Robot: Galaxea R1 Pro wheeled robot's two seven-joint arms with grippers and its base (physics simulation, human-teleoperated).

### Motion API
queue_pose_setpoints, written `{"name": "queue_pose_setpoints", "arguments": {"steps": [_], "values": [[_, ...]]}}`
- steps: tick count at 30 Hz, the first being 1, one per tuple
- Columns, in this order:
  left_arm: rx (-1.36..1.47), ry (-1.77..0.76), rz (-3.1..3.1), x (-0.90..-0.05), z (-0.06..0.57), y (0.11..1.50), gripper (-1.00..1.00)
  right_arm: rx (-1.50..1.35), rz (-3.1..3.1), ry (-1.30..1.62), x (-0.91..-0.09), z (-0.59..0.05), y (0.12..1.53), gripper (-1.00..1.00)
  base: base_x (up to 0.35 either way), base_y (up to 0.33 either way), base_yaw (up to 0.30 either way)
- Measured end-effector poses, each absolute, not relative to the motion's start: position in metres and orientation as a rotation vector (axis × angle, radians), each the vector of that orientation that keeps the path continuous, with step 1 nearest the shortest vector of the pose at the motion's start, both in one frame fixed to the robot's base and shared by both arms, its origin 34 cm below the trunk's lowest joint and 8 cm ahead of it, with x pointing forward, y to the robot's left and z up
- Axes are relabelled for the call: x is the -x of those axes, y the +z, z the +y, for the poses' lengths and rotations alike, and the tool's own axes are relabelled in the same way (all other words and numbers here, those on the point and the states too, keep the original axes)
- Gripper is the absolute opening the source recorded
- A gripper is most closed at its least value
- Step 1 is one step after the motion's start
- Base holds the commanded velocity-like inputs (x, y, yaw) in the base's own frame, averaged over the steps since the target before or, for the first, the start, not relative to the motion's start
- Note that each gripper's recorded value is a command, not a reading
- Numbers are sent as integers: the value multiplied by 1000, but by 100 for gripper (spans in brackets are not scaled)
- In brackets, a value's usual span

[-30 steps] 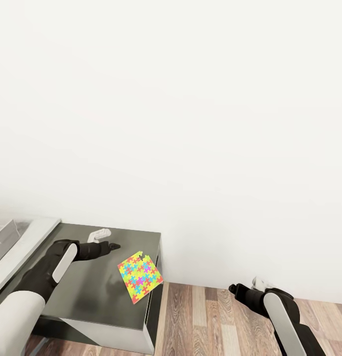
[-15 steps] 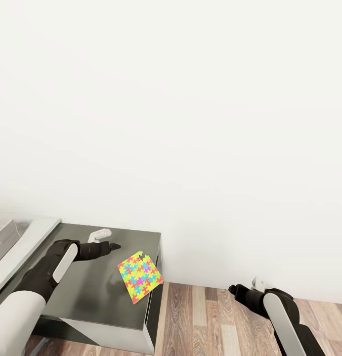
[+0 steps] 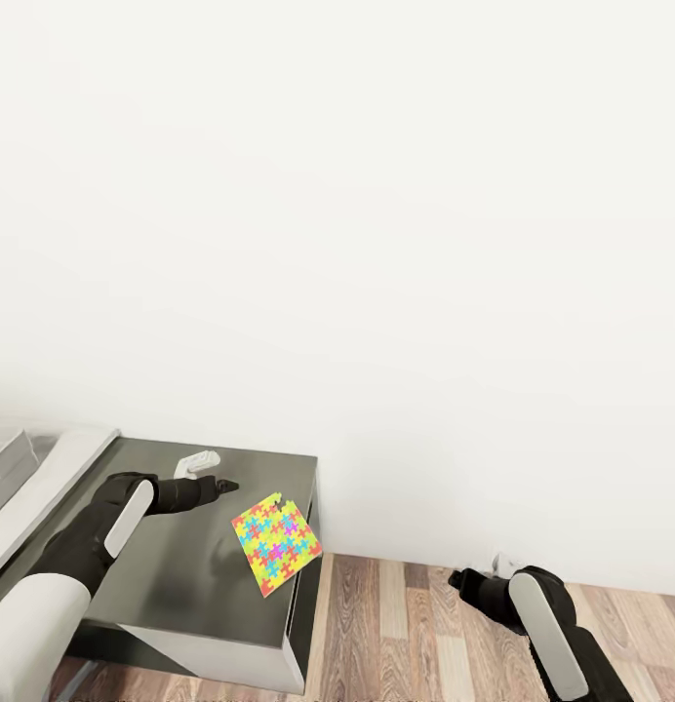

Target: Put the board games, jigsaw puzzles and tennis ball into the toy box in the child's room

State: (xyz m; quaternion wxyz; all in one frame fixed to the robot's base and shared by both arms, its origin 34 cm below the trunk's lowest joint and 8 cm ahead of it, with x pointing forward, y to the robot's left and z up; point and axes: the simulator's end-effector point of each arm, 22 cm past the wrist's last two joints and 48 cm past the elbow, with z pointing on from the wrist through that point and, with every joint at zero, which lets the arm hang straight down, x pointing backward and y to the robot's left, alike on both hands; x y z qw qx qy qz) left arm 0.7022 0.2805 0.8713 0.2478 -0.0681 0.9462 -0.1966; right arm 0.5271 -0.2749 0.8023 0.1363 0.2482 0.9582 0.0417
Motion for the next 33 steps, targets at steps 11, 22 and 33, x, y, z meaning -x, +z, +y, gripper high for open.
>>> {"name": "queue_pose_setpoints", "arguments": {"steps": [11,22,33], "values": [[192,-537,2596,-700,281,861,100,-726,2805,125,-523,-273,789,100,0,0,0],[197,-538,2614,-697,281,850,100,-713,2793,245,-529,-257,785,100,0,0,0],[200,-539,2626,-695,280,843,100,-715,2801,252,-527,-255,781,100,0,-115,0]]}}
